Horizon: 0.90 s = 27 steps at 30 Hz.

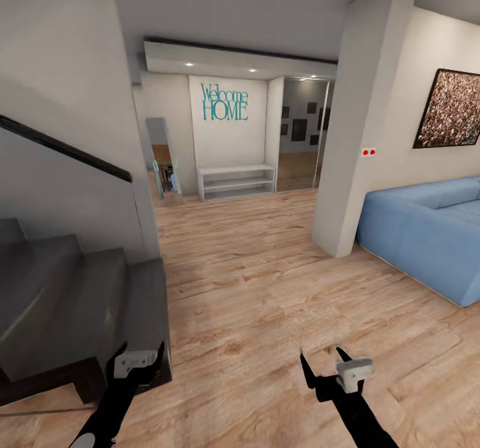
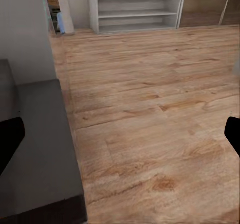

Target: Put the three can of soda from the living room inside the tash can in the kitchen.

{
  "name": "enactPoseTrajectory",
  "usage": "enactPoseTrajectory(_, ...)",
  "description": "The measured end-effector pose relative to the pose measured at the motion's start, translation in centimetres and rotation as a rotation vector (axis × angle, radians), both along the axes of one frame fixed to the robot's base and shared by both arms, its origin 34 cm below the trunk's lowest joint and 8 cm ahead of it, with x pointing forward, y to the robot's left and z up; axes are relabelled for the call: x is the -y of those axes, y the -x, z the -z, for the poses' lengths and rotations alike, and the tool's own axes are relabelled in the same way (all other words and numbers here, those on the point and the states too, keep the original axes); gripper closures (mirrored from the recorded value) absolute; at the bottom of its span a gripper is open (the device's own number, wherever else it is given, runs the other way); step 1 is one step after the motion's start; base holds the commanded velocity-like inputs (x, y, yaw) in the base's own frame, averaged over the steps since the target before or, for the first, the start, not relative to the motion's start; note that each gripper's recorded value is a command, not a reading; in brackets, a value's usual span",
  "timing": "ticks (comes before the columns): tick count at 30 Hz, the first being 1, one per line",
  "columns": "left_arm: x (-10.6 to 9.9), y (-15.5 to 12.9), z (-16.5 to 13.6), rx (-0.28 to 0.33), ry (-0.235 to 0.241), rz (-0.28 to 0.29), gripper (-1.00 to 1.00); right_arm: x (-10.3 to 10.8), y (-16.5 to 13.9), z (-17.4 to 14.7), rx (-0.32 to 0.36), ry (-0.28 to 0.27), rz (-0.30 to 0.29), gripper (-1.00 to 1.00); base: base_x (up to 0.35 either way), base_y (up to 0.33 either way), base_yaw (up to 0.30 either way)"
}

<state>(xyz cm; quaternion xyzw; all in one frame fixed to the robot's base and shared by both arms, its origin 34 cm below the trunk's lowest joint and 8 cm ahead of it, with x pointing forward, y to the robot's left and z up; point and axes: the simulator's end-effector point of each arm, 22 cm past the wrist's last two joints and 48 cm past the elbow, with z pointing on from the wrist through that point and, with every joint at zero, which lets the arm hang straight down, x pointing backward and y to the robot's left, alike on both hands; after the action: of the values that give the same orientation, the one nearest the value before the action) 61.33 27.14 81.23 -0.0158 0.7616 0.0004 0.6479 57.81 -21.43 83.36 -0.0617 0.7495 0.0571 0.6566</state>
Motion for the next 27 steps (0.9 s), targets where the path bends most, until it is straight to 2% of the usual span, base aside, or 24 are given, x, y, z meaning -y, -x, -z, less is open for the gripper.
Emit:
enactPoseTrajectory(6, -0.1, 0.9, 3.6, -0.056, 0.002, -0.003, -1.00, 0.6, 2.6, 2.2, -0.023, 0.000, 0.012, -1.00, 0.000, 0.000, 0.000)
enactPoseTrajectory(7, -0.1, 1.2, 4.2, -0.068, 0.002, -0.004, -1.00, 1.2, 3.0, 3.3, -0.045, 0.004, 0.024, -1.00, 0.000, 0.000, 0.000)
enactPoseTrajectory(8, -0.1, 1.5, 5.4, -0.091, -0.002, -0.004, -1.00, 2.8, 4.1, 6.4, -0.108, 0.011, 0.055, -1.00, 0.000, 0.000, 0.000)
enactPoseTrajectory(11, -0.1, 1.9, 6.3, -0.108, 0.000, -0.006, -1.00, 3.1, 4.6, 7.8, -0.138, 0.011, 0.065, -1.00, 0.000, 0.000, 0.000)
enactPoseTrajectory(15, -0.3, 2.7, 8.3, -0.146, 0.000, -0.009, -1.00, 3.3, 4.9, 8.7, -0.157, 0.008, 0.072, -1.00, 0.000, 0.000, 0.000)
enactPoseTrajectory(17, -0.3, 3.8, 10.5, -0.193, -0.001, -0.012, -1.00, 3.3, 5.0, 9.0, -0.163, 0.006, 0.074, -1.00, 0.000, 0.000, 0.000)
enactPoseTrajectory(19, -0.2, 4.2, 11.5, -0.213, -0.002, -0.011, -1.00, 3.3, 5.0, 9.1, -0.162, 0.006, 0.075, -1.00, 0.000, 0.000, 0.000)
enactPoseTrajectory(27, 0.0, 5.1, 13.0, -0.239, -0.003, -0.010, -1.00, 3.8, 5.0, 9.1, -0.158, 0.005, 0.088, -1.00, 0.000, 0.000, 0.000)
